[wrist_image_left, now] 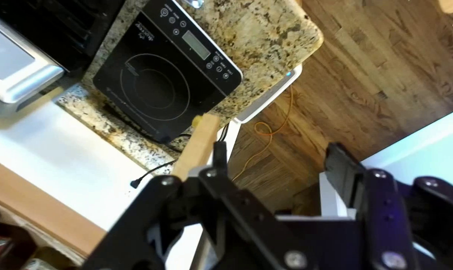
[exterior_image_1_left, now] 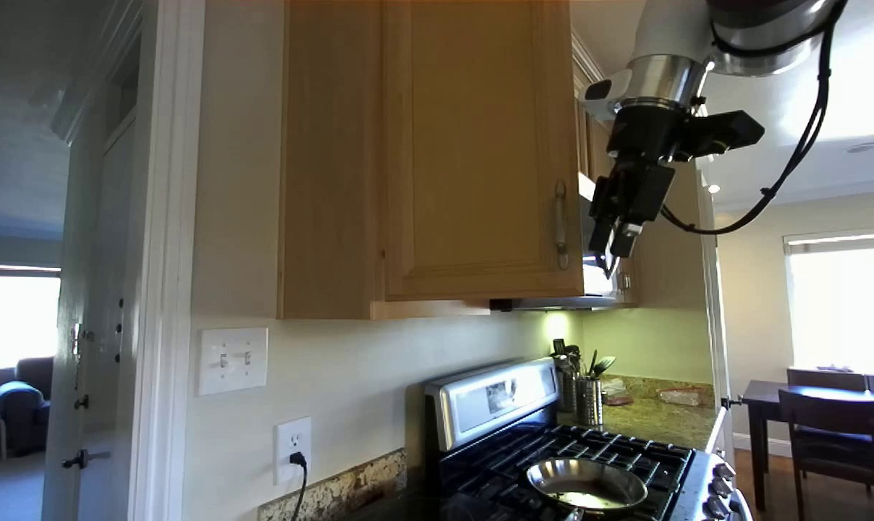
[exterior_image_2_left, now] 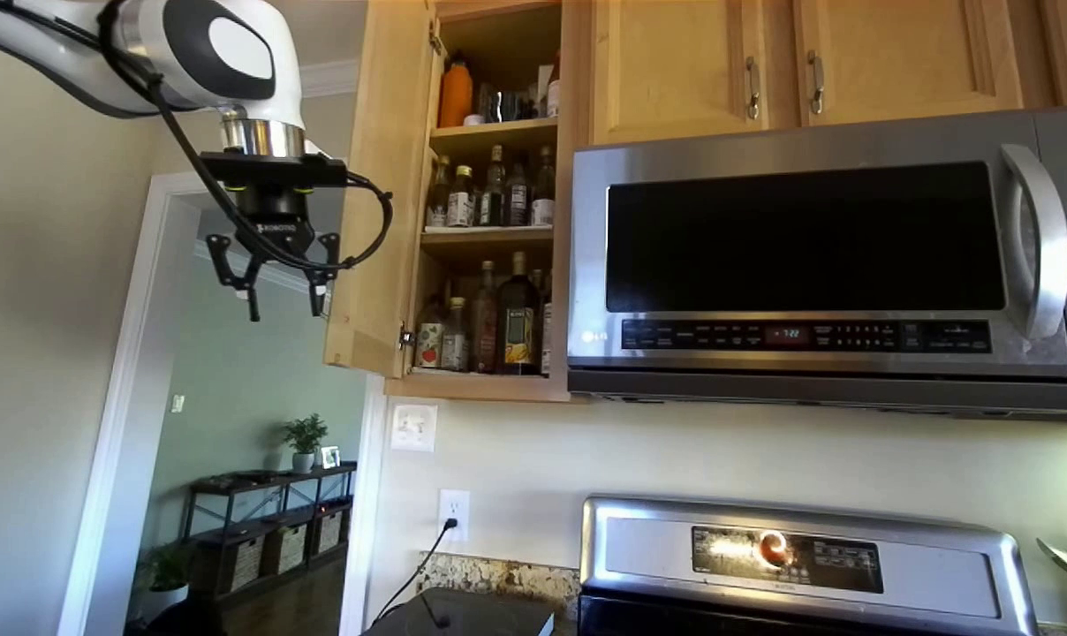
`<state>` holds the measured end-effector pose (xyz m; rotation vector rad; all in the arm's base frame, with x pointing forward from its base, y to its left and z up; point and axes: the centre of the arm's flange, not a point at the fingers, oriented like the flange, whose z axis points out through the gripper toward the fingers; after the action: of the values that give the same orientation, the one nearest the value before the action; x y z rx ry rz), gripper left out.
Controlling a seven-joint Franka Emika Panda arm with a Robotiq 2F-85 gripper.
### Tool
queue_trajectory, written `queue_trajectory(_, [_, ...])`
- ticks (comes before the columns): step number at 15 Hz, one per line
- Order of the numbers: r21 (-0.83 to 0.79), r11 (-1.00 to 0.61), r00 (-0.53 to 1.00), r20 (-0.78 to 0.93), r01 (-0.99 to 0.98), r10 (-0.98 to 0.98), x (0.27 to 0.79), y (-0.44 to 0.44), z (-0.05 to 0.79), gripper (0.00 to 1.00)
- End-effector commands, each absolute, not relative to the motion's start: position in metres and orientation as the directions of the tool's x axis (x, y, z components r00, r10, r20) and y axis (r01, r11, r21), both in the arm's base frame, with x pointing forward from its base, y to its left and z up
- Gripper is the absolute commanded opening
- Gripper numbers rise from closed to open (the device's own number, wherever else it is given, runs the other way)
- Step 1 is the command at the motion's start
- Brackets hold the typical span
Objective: Open the leftmost cupboard door
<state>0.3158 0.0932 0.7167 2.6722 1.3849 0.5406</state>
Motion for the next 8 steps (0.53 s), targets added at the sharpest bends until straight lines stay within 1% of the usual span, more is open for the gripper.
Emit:
queue_trajectory(1, [0.223, -0.509, 0.479, 0.179, 0.831, 0.86, 0.294, 0.102, 0.706, 0.99])
queue_trajectory(3, [0.21, -0.535, 0.508, 0.174, 0.818, 0.844, 0.298, 0.098, 0.705, 1.0])
queue_trajectory(4, [0.209, -0.576, 0.545, 0.19, 0.79, 0.816, 0.305, 0.093, 0.704, 1.0])
queue_trajectory(6, [0.19, -0.685, 0.65, 0.217, 0.703, 0.728, 0.327, 0.077, 0.697, 1.0])
queue_trajectory(8, [0.157, -0.755, 0.728, 0.199, 0.637, 0.656, 0.355, 0.056, 0.682, 1.0])
